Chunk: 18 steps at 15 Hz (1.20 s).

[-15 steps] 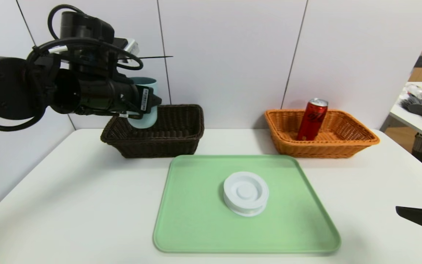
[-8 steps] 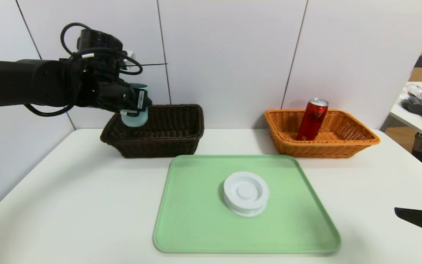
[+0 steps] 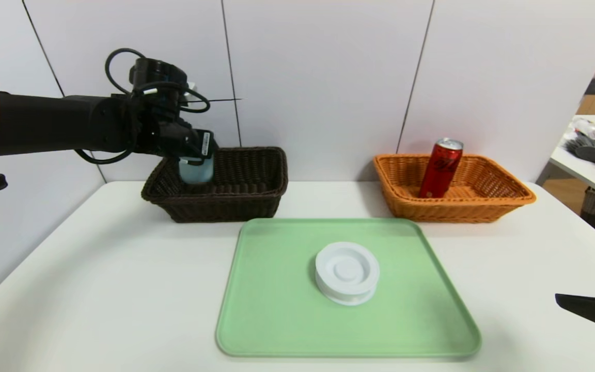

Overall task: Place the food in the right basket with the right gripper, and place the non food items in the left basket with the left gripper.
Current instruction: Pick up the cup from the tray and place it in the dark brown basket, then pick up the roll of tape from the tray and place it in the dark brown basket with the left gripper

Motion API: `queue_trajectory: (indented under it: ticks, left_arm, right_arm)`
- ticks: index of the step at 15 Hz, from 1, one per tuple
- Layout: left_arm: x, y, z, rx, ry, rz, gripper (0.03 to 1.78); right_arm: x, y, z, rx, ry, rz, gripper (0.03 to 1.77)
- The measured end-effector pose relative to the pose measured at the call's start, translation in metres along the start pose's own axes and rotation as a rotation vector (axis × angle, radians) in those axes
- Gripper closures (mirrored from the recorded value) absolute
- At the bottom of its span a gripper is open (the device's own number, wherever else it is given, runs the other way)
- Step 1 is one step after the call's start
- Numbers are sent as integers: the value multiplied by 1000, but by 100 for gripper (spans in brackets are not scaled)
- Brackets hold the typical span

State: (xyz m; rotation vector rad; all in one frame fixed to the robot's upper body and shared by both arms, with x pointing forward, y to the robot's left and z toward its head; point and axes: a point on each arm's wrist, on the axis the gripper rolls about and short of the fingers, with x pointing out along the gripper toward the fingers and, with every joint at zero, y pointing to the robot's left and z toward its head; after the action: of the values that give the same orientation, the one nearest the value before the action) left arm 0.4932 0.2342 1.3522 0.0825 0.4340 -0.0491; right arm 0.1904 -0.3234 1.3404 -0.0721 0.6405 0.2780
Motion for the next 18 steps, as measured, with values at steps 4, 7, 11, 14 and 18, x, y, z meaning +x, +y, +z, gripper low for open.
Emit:
queue_trajectory:
  ticks: [4,7,11,14,18]
  left_arm:
    - [5,-1,-1,-2,3,2,36]
    - [5,-1,-1,0,6,1,28]
    - [-7,-5,11,4,-37,-3,21]
    - [-21,-12,19,7,-71,-25,18]
    - [-36,-24,23,18,-80,-57,15]
  right_arm:
    - [1,0,1,-1,1,-3,10]
    - [2,-1,1,2,10,-14,10]
    - [4,-2,1,9,19,-22,10]
    - [4,-3,2,10,16,-24,10]
    - [3,-3,2,13,14,-26,10]
